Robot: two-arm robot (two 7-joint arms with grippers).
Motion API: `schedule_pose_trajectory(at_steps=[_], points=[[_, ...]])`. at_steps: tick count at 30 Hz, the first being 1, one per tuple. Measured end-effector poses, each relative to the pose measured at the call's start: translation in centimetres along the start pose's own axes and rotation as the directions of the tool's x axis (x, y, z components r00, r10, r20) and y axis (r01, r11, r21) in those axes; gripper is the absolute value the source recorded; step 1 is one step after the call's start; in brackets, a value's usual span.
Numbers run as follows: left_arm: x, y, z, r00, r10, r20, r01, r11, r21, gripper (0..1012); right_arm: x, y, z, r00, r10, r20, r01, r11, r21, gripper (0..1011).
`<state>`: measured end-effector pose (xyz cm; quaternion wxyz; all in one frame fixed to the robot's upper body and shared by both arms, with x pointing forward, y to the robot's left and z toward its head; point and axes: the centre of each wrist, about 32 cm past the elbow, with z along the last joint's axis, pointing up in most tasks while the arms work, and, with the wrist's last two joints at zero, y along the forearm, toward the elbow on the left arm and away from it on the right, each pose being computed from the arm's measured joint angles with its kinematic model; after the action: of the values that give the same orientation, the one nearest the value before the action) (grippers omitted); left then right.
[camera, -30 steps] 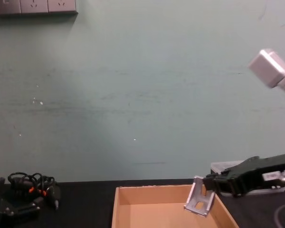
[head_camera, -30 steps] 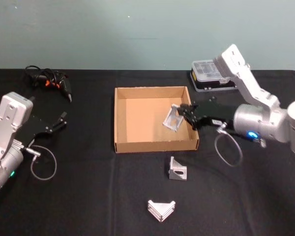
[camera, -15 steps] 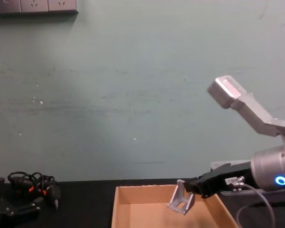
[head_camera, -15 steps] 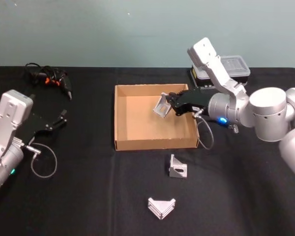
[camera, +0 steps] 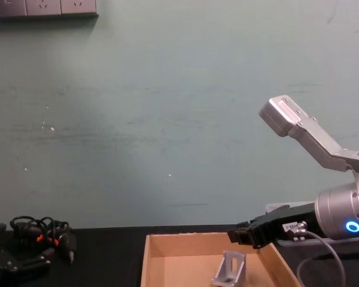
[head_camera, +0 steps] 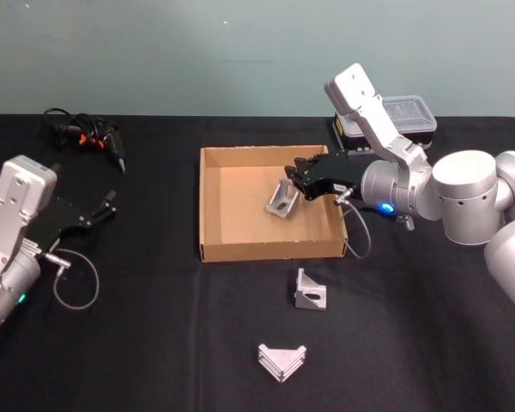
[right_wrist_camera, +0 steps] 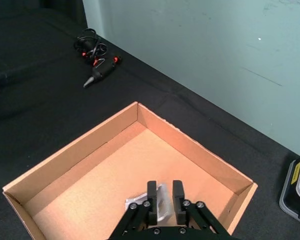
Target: Use one hand to pick up the angle iron from the table and place it into the box.
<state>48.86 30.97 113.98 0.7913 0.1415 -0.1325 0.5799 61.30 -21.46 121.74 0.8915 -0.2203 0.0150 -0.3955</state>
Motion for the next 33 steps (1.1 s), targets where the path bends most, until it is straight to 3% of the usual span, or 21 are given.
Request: schedule_pose_trajectory(at_steps=[17, 25, 28, 33], points=[[0.00, 0.00, 0.00, 1.0000, 0.000, 0.000, 0.000, 1.0000, 0.000, 1000, 0.0, -0.1, 0.0, 1.000, 0.002, -0.002, -0.002, 1.000, 0.002, 739], [0.00, 0.00, 0.00, 1.0000, 0.000, 0.000, 0.000, 1.0000, 0.000, 1000, 0.0, -0.2, 0.0, 1.000, 0.003, -0.002, -0.003, 1.000, 0.002, 947], [0.00, 0.00, 0.00, 1.0000, 0.000, 0.000, 0.000, 1.0000, 0.000, 1000, -0.1, -0.6, -0.2, 1.000, 0.018, 0.023, -0.018, 1.000, 0.012, 1003], [0.00, 0.00, 0.00, 1.0000, 0.000, 0.000, 0.000, 1.0000, 0.000, 1000, -0.1, -1.7, -0.8, 0.999, 0.031, 0.035, -0.032, 0.999, 0.022, 1000]])
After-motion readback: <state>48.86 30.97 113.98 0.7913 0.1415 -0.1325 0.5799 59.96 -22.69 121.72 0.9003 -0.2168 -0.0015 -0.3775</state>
